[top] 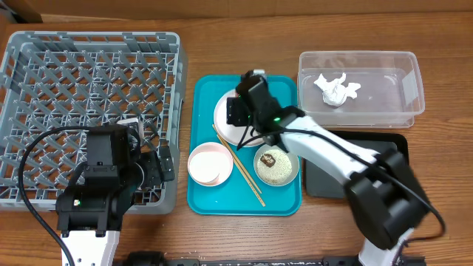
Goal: Sort waste into correct bins and load items into the dishwasher
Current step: 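Carry the tissue and red wrapper into the clear bin, release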
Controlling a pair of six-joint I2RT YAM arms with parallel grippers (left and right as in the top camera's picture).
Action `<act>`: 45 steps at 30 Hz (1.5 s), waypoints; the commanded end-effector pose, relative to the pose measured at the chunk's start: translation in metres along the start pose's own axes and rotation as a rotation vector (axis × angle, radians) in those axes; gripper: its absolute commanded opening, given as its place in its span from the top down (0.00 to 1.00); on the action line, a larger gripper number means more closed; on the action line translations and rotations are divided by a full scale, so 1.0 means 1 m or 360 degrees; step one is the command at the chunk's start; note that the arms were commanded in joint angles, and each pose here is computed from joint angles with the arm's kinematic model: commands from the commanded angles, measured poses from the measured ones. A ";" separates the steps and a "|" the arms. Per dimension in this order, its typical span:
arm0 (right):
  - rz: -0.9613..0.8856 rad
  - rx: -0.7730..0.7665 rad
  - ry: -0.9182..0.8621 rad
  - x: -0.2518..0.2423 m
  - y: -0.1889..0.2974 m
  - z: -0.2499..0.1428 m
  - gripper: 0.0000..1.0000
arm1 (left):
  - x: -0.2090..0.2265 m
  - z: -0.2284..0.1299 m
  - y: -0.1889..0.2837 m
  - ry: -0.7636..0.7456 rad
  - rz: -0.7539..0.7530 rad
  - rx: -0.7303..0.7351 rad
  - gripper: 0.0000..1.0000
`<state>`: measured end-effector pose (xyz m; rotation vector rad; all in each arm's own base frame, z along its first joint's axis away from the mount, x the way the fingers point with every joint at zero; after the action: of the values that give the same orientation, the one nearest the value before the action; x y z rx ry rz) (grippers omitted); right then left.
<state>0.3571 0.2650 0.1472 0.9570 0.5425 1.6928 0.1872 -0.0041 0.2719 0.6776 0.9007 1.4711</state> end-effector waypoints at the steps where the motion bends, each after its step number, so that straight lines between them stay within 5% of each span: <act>1: -0.0040 -0.0015 -0.0089 0.000 -0.017 -0.004 0.26 | -0.002 0.006 0.007 0.0002 -0.0018 -0.0050 0.00; 5: -0.0028 0.0059 -0.0123 -0.004 -0.038 -0.017 0.43 | -0.002 0.006 0.007 0.0002 -0.0018 -0.0050 0.00; 10: -0.0047 0.0073 -0.0125 -0.006 -0.034 -0.016 0.87 | -0.002 0.006 0.007 0.0002 -0.0018 -0.0050 0.00; 13: -0.0052 0.0033 -0.0151 -0.007 -0.014 0.001 0.96 | -0.002 0.006 0.007 0.0002 -0.0018 -0.0050 0.00; 25: -0.0318 -0.0314 -0.0443 -0.084 0.141 0.083 0.96 | -0.002 0.006 0.007 0.0002 -0.0019 -0.0052 0.00; 33: -0.0651 -0.0168 -0.0893 -0.164 0.144 0.071 0.95 | -0.002 0.006 0.007 0.0003 -0.0020 -0.0055 0.00; 38: -0.0546 -0.0266 -0.0918 -0.172 0.143 0.087 0.57 | -0.002 0.006 0.007 0.0003 -0.0020 -0.0055 0.00; 40: -0.0493 -0.0300 -0.0795 -0.166 0.152 0.097 0.35 | -0.002 0.007 0.007 0.0003 -0.0019 -0.0057 0.00; 45: -0.0125 -0.0173 -0.0261 -0.133 0.194 0.102 0.28 | -0.002 0.007 0.007 0.0003 -0.0019 -0.0056 0.00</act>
<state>0.3620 0.0533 0.2536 1.0767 0.2984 1.2038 0.1878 -0.0041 0.2727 0.6738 0.8962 1.4724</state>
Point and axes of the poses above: each gripper's point midway between its finger pads, its own y axis back along the fingers, its own x axis along the line the jaws close on, z = x × y, the point moved 9 cm from there along y, back along the fingers, and after that the axes turned 3 degrees about -y, right-handed, at the moved point
